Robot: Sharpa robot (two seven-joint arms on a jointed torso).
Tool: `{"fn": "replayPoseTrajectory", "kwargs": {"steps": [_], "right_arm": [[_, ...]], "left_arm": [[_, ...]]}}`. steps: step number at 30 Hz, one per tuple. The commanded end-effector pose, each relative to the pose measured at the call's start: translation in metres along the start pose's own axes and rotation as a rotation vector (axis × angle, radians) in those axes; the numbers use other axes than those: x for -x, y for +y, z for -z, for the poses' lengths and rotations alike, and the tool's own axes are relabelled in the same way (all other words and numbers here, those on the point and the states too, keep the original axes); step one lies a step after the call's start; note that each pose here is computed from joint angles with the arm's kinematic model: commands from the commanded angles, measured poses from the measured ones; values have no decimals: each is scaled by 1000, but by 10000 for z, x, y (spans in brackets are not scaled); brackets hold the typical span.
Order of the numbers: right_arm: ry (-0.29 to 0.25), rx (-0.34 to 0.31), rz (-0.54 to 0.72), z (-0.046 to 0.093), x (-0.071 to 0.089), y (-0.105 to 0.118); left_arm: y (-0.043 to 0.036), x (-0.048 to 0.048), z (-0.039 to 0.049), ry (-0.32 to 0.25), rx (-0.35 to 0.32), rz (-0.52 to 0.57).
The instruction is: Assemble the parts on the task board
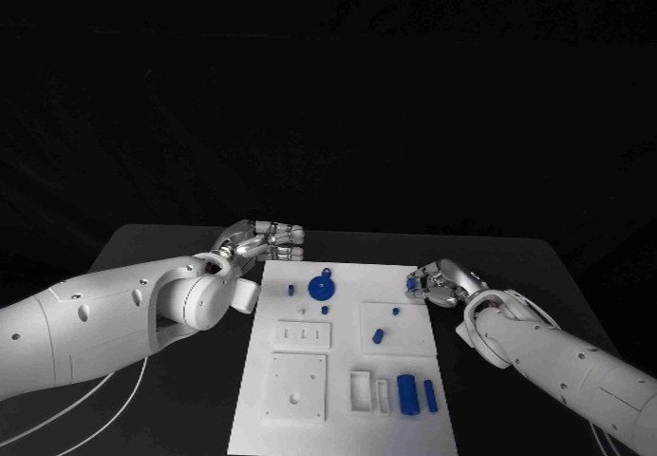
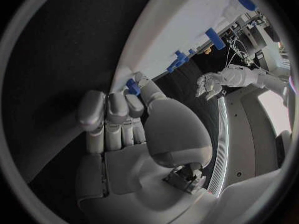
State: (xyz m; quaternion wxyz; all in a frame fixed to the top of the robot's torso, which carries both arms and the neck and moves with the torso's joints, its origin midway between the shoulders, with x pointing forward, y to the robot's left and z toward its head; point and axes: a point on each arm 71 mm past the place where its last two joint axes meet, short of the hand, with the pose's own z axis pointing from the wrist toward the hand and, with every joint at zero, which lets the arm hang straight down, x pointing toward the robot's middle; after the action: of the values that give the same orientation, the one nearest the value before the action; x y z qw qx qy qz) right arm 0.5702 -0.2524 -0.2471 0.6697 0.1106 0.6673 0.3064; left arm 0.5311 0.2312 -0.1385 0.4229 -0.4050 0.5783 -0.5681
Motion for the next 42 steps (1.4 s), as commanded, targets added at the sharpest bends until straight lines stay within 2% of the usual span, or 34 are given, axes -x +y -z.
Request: {"fn": "replayPoseTrajectory", "kwargs": {"steps": [1,16,26,37,42], "right_arm": [[20,2,1,-1,-24,4],[14,1,4,-1,-25,3],[-31,5,15,-1,46,38],[-49,60,43,-19,273,350],[-35,72,55,14,318,528]], "left_arm": [[-9,-28,-5,20,-6,6],[-6,-27,-5,21,-2,6],[-1,-21,1,24,6,3],[5,41,38,14,56,-45],[7,1,26,55,108,-84]]}}
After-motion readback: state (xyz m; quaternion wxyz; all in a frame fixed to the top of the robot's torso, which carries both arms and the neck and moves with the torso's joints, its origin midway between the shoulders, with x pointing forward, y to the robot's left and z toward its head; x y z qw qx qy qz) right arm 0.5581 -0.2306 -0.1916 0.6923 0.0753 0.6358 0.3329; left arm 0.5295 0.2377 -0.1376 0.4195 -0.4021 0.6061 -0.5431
